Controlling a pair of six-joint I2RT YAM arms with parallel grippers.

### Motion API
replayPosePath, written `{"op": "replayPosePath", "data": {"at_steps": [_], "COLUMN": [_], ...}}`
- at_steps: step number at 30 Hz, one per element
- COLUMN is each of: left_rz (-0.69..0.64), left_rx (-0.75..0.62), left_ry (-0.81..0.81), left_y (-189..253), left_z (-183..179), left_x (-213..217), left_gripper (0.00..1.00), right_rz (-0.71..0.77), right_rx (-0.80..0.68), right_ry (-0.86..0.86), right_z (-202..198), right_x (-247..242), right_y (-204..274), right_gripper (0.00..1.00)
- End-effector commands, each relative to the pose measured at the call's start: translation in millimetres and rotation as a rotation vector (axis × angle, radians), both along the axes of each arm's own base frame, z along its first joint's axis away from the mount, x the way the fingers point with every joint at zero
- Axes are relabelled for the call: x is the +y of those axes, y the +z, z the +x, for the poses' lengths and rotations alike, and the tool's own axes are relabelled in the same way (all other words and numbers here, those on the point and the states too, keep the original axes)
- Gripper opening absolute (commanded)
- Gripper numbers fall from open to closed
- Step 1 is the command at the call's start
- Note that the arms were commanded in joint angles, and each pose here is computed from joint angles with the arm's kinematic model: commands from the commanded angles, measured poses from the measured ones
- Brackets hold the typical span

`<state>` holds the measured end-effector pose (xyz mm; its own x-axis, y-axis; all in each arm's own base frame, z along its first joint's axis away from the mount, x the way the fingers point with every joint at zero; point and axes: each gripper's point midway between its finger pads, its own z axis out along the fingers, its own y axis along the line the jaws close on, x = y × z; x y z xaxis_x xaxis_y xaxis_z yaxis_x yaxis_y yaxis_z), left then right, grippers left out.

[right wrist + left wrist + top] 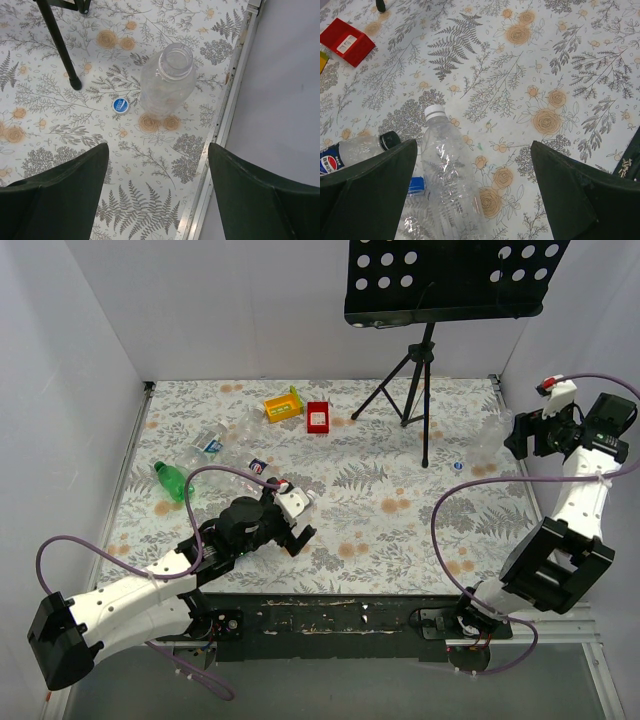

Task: Unscrew the bottle caps
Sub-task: Place the plastic bottle at the center of the board.

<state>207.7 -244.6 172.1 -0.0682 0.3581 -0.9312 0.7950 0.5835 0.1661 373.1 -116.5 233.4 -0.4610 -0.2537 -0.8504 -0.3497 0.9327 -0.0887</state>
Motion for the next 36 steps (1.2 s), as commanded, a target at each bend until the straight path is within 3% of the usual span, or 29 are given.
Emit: {"op": "replayPosePath", "data": {"at_steps": [1, 26, 36], "left_rz": [-0.026, -0.041, -0.063], "left_rx": [-0.018, -0.022, -0.007], "left_ry": [-0.001, -0.002, 0.023], "left_y": [9.5, 14.4, 17.3], "left_z": [0.0, -1.4, 0.7], "left_x": [1.0, 1.1, 2.2], "left_gripper": [0.98, 0.98, 0.98], "right_rz": [-0.009, 0.036, 0.125], "right_rx": [-0.02, 0.011, 0.017], "right_ry": [0.021, 0.084, 0.191], "right_z": [-12.5, -58.6, -80.6], "right_x": [7.4, 45.0, 84.5], "right_y": [9.1, 10.4, 14.8], "right_gripper": [0.87, 0.87, 0.86]}}
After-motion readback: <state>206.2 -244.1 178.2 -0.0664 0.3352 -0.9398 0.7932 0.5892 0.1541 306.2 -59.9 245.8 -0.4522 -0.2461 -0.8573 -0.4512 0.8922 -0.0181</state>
